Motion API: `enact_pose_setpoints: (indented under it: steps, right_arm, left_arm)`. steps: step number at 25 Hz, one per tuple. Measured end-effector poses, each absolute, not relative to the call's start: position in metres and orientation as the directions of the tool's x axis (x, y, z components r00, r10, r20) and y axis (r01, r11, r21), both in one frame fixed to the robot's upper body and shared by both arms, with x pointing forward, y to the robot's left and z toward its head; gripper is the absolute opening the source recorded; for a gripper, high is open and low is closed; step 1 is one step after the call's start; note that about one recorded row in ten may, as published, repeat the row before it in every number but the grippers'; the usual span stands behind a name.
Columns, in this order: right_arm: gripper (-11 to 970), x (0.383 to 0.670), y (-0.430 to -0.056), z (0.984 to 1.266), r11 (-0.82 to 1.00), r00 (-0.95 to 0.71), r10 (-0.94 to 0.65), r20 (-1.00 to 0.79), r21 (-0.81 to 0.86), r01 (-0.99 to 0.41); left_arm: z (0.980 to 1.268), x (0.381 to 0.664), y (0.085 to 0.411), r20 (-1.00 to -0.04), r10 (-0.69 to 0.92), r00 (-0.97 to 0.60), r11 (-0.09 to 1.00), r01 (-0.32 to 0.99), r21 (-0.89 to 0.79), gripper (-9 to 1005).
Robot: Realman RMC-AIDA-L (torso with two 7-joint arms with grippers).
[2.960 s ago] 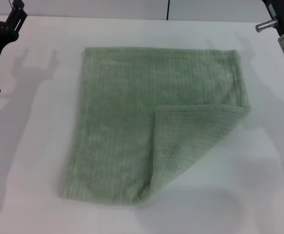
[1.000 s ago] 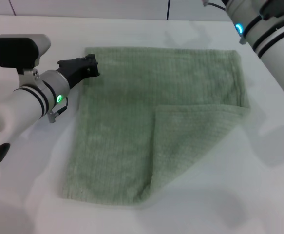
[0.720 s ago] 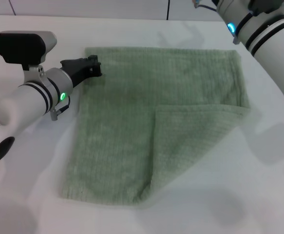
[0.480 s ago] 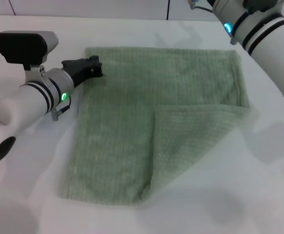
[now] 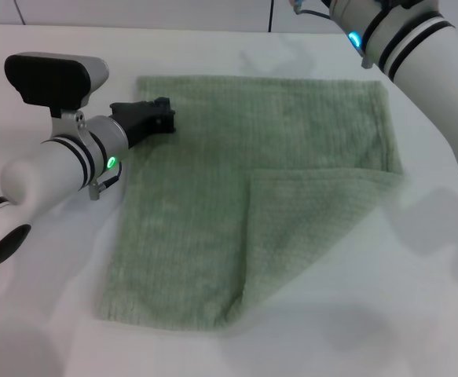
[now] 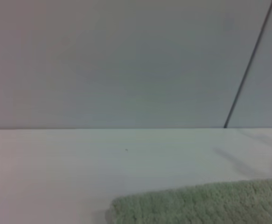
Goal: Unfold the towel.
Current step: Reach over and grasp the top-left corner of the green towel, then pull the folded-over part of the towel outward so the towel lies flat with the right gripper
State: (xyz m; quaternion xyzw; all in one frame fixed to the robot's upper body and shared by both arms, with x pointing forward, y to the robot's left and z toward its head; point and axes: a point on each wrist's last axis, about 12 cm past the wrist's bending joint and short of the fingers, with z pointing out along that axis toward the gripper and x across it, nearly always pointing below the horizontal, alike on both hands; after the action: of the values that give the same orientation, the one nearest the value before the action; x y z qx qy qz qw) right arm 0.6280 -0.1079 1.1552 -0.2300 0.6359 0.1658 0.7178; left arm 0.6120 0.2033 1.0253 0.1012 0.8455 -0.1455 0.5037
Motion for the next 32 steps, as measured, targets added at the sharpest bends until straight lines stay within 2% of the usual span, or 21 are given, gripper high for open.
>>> enact_pose_setpoints:
  steps: [21,26,32]
  right_arm:
    - [827,0.630,-0.098,1.157,0.823,0.076,-0.100,-0.992,-0.125,-0.554]
    - [827,0.632,-0.088,1.159,0.806,0.018,-0.148,-0.989,-0.131,-0.577]
    - [826,0.632,-0.071,1.167,0.771,-0.127,-0.273,-0.954,-0.137,-0.622]
  left_arm:
    - [1.023,0.612,0.200,-0.872,0.063,-0.486,0.934,0.336,-0.119,-1]
    - [1.024,0.611,0.199,-0.873,0.059,-0.484,0.934,0.337,-0.123,-1]
    - [1.024,0.611,0.199,-0.874,0.057,-0.483,0.934,0.335,-0.125,-1]
